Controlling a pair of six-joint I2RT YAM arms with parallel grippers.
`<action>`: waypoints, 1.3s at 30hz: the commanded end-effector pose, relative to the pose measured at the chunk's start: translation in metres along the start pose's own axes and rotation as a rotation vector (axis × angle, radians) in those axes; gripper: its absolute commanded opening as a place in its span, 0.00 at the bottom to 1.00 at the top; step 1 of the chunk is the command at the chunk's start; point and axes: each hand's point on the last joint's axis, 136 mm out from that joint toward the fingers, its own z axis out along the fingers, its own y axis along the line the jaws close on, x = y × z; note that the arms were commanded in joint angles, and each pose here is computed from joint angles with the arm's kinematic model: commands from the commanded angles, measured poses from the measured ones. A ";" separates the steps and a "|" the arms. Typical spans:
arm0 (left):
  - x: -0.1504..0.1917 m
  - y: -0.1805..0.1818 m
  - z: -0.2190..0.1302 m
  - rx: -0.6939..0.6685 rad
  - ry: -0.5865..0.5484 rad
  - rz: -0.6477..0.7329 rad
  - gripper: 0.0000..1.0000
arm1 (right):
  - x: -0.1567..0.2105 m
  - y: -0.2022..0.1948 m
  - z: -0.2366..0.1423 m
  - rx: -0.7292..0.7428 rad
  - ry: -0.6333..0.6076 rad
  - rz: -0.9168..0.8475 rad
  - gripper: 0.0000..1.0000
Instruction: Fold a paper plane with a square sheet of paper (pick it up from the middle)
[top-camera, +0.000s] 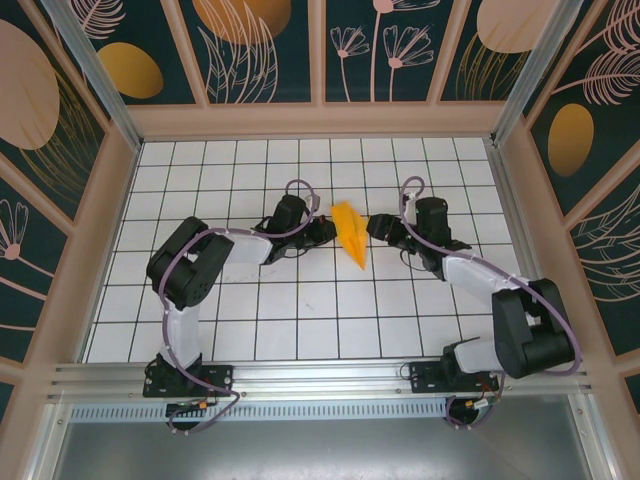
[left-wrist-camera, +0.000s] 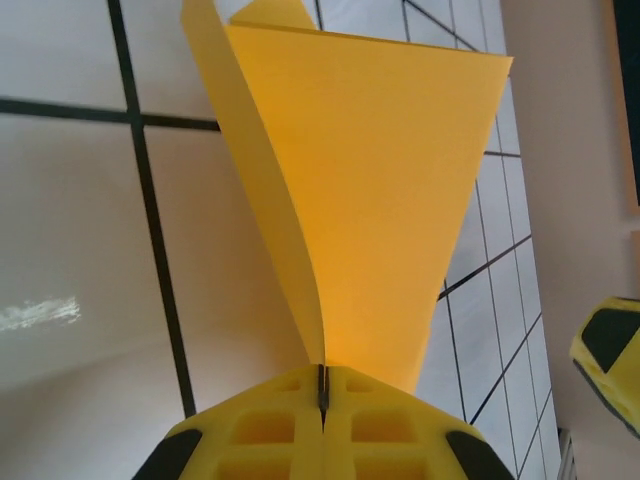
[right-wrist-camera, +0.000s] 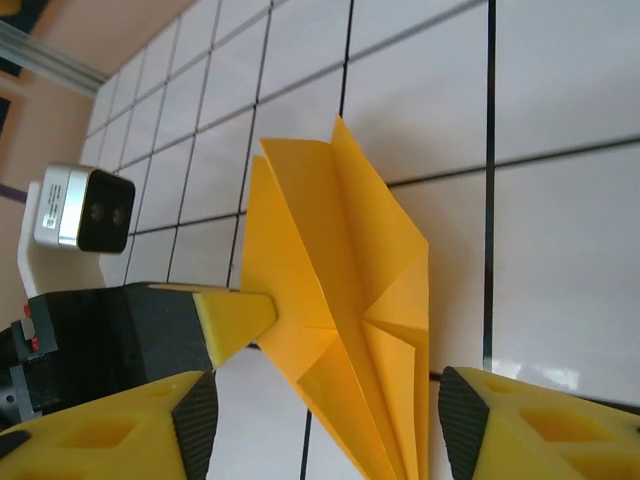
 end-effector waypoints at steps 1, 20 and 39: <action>-0.007 -0.014 0.001 0.072 0.001 -0.007 0.00 | 0.020 0.000 0.012 0.014 0.099 -0.001 0.60; 0.001 0.012 0.005 0.006 0.031 -0.057 0.00 | 0.044 -0.003 0.051 0.073 0.233 -0.052 0.48; 0.001 0.014 0.006 -0.005 0.038 -0.059 0.00 | 0.057 0.002 0.061 0.078 0.299 -0.110 0.51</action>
